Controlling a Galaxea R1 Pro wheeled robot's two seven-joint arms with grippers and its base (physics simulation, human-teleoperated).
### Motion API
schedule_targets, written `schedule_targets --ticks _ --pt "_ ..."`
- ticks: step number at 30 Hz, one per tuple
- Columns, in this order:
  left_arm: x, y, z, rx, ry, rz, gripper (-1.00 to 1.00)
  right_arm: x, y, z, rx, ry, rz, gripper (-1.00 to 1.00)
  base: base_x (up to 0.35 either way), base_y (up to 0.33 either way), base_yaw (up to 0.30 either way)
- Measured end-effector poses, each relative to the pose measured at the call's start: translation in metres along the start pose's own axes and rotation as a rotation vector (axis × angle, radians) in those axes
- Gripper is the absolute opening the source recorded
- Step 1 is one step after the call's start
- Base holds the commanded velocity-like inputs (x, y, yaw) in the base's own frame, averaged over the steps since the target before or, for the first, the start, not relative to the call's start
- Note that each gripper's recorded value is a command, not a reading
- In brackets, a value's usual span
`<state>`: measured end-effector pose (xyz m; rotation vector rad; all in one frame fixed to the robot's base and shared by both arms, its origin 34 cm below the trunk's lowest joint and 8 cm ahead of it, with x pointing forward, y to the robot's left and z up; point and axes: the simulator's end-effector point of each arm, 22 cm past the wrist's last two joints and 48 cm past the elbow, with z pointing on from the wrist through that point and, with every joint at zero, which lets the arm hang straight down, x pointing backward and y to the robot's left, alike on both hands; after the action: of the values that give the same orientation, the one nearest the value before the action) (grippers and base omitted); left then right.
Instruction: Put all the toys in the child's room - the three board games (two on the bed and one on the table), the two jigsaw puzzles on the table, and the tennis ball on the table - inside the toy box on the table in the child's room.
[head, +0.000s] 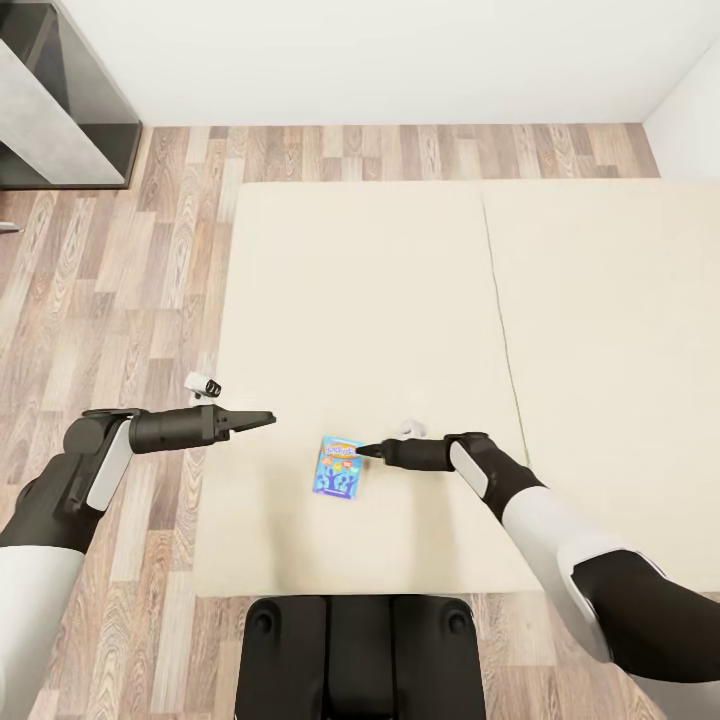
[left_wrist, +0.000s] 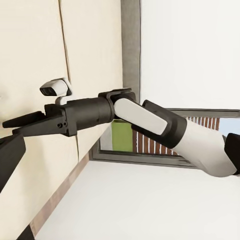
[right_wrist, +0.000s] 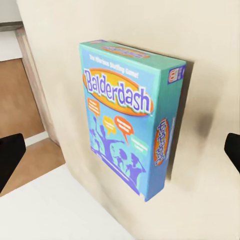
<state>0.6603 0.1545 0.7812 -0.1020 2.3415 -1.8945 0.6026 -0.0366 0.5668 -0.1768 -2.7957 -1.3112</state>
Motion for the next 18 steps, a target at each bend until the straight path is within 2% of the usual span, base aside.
schedule_targets --ticks 18 --pt "-0.0004 0.0005 -0.0013 -0.003 -0.001 0.001 1.00 0.0005 0.0106 0.0068 -0.015 0.000 -0.004 1.00 0.000 0.000 0.000"
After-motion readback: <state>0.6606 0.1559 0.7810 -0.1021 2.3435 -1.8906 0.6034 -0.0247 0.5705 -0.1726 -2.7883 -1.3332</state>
